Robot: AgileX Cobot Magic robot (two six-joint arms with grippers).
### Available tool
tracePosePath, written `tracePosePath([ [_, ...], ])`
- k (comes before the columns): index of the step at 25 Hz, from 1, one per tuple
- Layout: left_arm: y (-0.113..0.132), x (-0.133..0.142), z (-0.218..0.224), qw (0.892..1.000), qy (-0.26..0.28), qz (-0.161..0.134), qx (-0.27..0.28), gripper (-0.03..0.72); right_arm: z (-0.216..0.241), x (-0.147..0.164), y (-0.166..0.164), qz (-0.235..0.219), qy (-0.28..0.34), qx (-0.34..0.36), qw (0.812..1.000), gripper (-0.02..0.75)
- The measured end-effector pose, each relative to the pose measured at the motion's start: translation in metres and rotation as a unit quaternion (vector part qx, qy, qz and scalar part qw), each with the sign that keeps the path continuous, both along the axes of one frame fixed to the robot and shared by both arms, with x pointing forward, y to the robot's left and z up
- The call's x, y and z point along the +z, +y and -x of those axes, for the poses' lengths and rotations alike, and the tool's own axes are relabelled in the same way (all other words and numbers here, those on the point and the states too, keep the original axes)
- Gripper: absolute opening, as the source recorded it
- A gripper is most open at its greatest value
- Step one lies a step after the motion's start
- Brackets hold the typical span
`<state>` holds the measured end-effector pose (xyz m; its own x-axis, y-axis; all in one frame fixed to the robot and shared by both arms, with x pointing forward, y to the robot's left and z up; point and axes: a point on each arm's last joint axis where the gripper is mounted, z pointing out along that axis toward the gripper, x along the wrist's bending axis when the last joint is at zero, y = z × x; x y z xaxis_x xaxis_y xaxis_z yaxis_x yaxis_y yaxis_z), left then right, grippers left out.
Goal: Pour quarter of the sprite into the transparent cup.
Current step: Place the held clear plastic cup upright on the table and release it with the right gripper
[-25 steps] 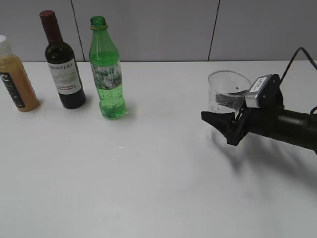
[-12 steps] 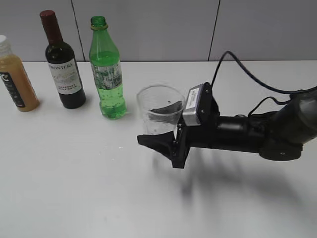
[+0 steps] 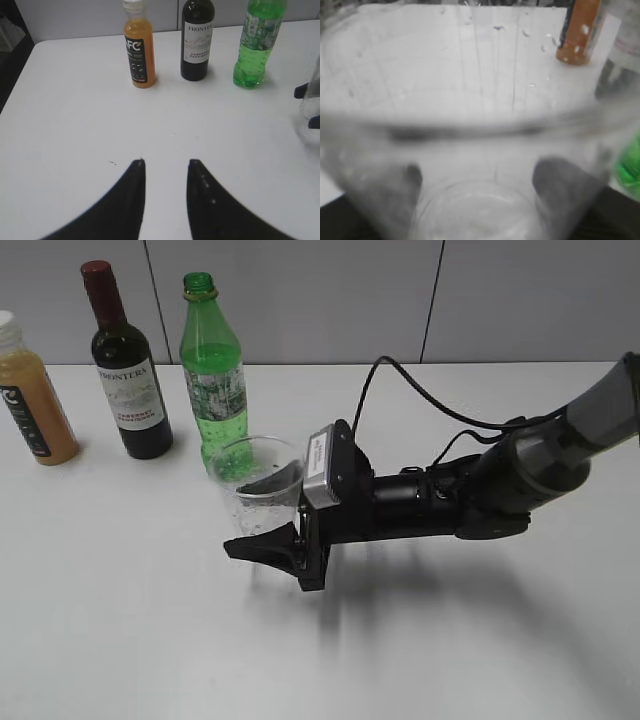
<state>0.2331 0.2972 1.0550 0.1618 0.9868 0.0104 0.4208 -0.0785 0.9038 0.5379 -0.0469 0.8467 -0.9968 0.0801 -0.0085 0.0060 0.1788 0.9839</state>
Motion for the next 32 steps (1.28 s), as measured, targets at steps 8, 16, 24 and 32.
tracePosePath([
  [8, 0.000, 0.000, 0.000, 1.000, 0.000, 0.000, 0.000, 0.228, -0.010, -0.025, 0.008, 0.033, 0.008, 0.033, 0.999, 0.524],
  [16, 0.000, 0.000, 0.000, 1.000, 0.000, 0.000, 0.000, 0.228, -0.012, -0.040, 0.009, 0.038, 0.022, 0.030, 0.999, 0.524],
  [24, 0.000, 0.000, 0.000, 1.000, 0.000, 0.000, 0.000, 0.228, -0.015, -0.043, 0.008, 0.054, 0.024, 0.008, 0.998, 0.635],
  [32, 0.000, 0.000, 0.000, 1.000, 0.000, 0.000, 0.000, 0.228, -0.018, -0.044, 0.001, 0.057, 0.051, 0.000, 0.997, 0.681],
])
